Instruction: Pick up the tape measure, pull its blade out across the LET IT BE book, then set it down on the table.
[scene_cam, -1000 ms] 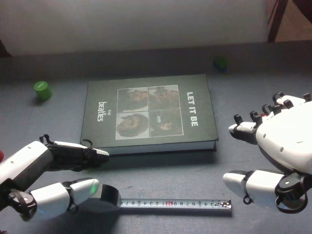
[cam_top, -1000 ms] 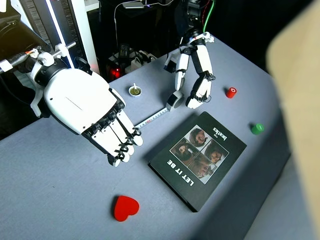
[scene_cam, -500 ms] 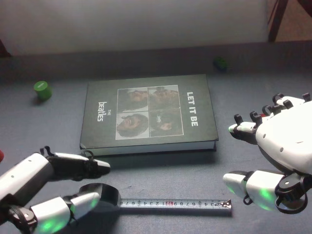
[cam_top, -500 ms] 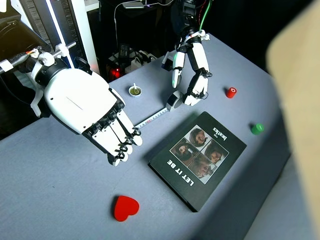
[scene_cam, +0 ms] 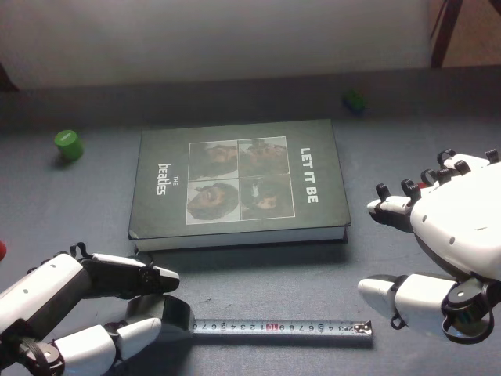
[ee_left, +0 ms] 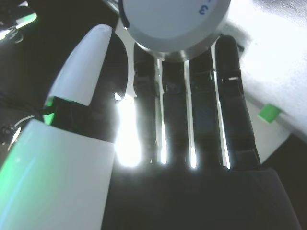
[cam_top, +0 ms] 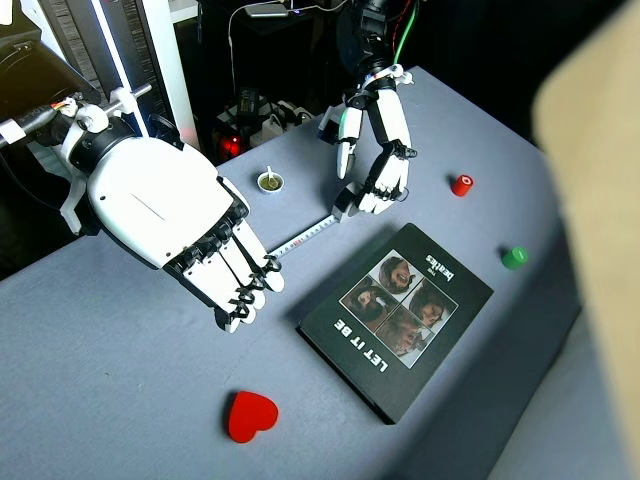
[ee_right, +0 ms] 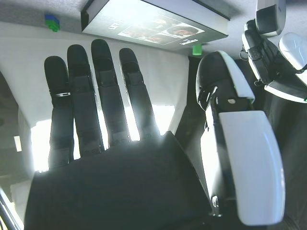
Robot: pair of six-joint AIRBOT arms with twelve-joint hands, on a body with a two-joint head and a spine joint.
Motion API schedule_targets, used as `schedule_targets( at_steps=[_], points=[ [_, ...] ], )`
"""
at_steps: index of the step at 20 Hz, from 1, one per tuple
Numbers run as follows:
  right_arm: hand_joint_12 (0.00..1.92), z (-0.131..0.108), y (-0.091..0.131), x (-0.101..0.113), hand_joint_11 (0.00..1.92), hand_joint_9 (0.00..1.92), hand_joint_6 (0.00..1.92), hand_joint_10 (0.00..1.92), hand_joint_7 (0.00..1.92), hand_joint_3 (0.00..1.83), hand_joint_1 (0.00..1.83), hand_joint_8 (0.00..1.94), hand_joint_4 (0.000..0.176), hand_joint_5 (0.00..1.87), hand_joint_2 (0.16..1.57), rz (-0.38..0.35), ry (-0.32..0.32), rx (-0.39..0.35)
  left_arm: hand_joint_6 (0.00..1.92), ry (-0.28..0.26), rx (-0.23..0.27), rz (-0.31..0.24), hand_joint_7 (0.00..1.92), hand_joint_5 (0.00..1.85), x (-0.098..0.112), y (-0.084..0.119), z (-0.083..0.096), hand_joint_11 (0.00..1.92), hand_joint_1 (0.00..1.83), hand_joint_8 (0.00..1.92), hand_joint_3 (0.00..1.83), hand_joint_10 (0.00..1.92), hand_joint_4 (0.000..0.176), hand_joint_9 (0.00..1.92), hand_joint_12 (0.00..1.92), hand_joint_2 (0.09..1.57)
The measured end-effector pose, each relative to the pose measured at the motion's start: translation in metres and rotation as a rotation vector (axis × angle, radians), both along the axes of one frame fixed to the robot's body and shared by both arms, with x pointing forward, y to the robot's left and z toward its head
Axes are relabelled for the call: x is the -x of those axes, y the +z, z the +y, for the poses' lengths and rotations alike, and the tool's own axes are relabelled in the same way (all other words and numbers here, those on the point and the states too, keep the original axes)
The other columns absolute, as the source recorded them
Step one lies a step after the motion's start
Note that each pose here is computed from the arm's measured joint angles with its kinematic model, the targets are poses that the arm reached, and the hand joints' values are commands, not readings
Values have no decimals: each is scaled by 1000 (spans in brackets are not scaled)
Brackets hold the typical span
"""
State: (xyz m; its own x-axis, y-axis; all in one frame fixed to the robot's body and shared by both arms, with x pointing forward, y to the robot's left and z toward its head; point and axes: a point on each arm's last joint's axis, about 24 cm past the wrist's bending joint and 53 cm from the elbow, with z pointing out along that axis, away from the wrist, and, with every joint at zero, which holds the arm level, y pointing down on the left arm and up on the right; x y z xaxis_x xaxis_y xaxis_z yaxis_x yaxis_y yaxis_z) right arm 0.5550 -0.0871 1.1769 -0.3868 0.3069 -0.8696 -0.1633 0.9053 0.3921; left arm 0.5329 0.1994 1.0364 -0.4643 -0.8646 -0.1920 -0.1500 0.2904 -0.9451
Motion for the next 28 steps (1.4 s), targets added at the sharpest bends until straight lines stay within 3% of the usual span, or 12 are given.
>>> schedule_targets(
  at_steps=[9,21,28],
  points=[
    [971,0,0,0,158,505,3,5,545,1,129,2,14,402,1222,0,1,0,0,-5,-17,6,804,795,5,-13,-7,439,999,0,0,4,0,714,709,1182],
    [967,1,0,0,107,436,7,0,500,3,129,0,13,421,1234,1,4,-1,8,-4,-60,-20,847,826,-6,-16,-3,458,1023,11,0,10,0,743,712,1184],
    [999,1,0,0,122,459,2,2,505,4,102,0,7,409,1247,1,5,-1,0,-25,-72,-42,809,802,-13,-19,-12,452,1017,0,3,1,0,730,706,1195]
  ],
)
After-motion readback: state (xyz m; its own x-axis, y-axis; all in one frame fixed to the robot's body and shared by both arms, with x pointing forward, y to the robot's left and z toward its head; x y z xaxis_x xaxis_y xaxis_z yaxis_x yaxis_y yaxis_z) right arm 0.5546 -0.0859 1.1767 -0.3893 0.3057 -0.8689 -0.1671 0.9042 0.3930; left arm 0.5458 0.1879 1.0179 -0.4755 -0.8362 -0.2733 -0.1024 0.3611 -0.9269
